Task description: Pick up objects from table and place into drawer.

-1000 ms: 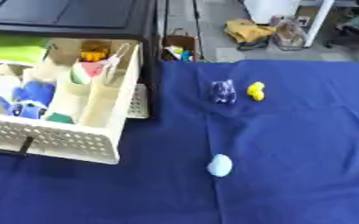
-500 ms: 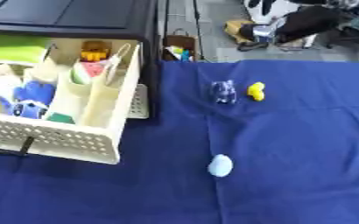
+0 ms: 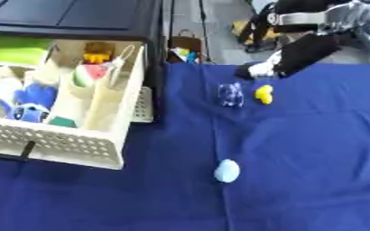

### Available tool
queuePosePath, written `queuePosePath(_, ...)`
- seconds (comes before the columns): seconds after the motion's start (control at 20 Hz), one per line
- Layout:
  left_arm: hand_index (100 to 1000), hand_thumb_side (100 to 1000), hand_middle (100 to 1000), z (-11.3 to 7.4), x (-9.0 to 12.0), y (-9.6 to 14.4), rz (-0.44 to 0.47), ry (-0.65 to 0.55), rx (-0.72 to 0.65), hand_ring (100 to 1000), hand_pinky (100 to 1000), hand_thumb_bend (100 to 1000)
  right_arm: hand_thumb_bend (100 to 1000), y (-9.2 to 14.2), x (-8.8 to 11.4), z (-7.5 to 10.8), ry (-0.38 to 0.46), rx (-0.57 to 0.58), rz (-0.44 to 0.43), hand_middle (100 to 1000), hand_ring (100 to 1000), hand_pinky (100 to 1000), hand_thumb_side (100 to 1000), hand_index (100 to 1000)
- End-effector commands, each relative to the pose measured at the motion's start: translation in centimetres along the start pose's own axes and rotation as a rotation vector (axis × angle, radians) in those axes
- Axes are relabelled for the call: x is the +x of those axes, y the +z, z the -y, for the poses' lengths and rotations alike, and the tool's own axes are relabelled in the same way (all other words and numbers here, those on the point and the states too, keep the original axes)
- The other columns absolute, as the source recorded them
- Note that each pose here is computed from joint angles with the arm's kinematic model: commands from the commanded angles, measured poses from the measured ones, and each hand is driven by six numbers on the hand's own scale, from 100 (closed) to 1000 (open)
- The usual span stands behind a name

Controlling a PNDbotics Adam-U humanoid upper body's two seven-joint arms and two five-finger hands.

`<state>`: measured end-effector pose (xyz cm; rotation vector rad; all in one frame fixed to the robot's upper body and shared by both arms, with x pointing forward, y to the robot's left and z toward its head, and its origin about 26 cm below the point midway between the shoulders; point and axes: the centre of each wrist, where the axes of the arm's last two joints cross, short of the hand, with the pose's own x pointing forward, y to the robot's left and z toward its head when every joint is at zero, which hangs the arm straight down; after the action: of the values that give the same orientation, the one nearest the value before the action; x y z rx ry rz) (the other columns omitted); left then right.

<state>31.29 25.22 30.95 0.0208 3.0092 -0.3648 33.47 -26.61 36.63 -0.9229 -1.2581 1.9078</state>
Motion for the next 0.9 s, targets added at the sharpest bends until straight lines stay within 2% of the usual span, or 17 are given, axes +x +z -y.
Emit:
queuePosePath(0.05, 747, 1000, 580, 0.1, 0.3, -0.8, 0.030, 0.008, -0.016, 468, 382, 327, 602, 1.3, 0.3, 0.4, -0.012, 0.001, -0.012, 632, 855, 812, 655, 912)
queuePosePath(0.1, 747, 1000, 580, 0.1, 0.3, -0.8, 0.031, 0.008, -0.016, 468, 382, 327, 599, 1.4, 0.4, 0.2, -0.026, 0.009, -0.007, 621, 858, 813, 606, 933)
queuePosePath(0.15, 747, 1000, 580, 0.1, 0.3, -0.9, 0.031, 0.009, -0.015, 468, 382, 327, 650, 1.4, 0.5, 0.0, -0.042, 0.016, -0.002, 613, 860, 812, 554, 936)
queuePosePath(0.2, 747, 1000, 580, 0.1, 0.3, -0.9, 0.031, 0.009, -0.015, 468, 383, 327, 572, 1.5, 0.7, -0.2, -0.061, 0.024, 0.005, 615, 862, 812, 547, 941)
queuePosePath(0.25, 747, 1000, 580, 0.1, 0.3, -0.9, 0.031, 0.010, -0.015, 468, 383, 327, 572, 1.5, 0.7, -0.4, -0.076, 0.031, 0.010, 615, 861, 812, 547, 941)
queuePosePath(0.4, 748, 1000, 580, 0.2, 0.3, -0.9, 0.032, 0.012, -0.015, 468, 383, 327, 539, 1.4, 1.0, -1.1, -0.118, 0.060, 0.023, 606, 863, 807, 467, 956)
queuePosePath(0.65, 748, 1000, 580, 0.2, 0.3, -0.9, 0.032, 0.013, -0.014, 468, 383, 326, 517, 1.4, 1.4, -1.6, -0.156, 0.082, 0.031, 601, 860, 804, 443, 964)
queuePosePath(0.7, 747, 1000, 580, 0.2, 0.3, -0.9, 0.032, 0.014, -0.014, 468, 382, 325, 436, 1.3, 1.5, -1.7, -0.160, 0.084, 0.032, 587, 858, 800, 393, 959)
queuePosePath(0.75, 747, 1000, 580, 0.2, 0.3, -0.9, 0.032, 0.014, -0.014, 468, 382, 325, 436, 1.2, 1.6, -1.8, -0.169, 0.090, 0.036, 587, 858, 800, 393, 959)
queuePosePath(0.8, 747, 1000, 580, 0.2, 0.3, -0.9, 0.032, 0.014, -0.013, 468, 382, 323, 376, 1.0, 1.7, -2.0, -0.180, 0.099, 0.043, 573, 851, 794, 369, 955)
queuePosePath(0.9, 747, 1000, 580, 0.3, 0.3, -0.9, 0.032, 0.015, -0.013, 468, 382, 323, 357, 0.7, 1.9, -2.3, -0.201, 0.113, 0.055, 566, 846, 790, 360, 953)
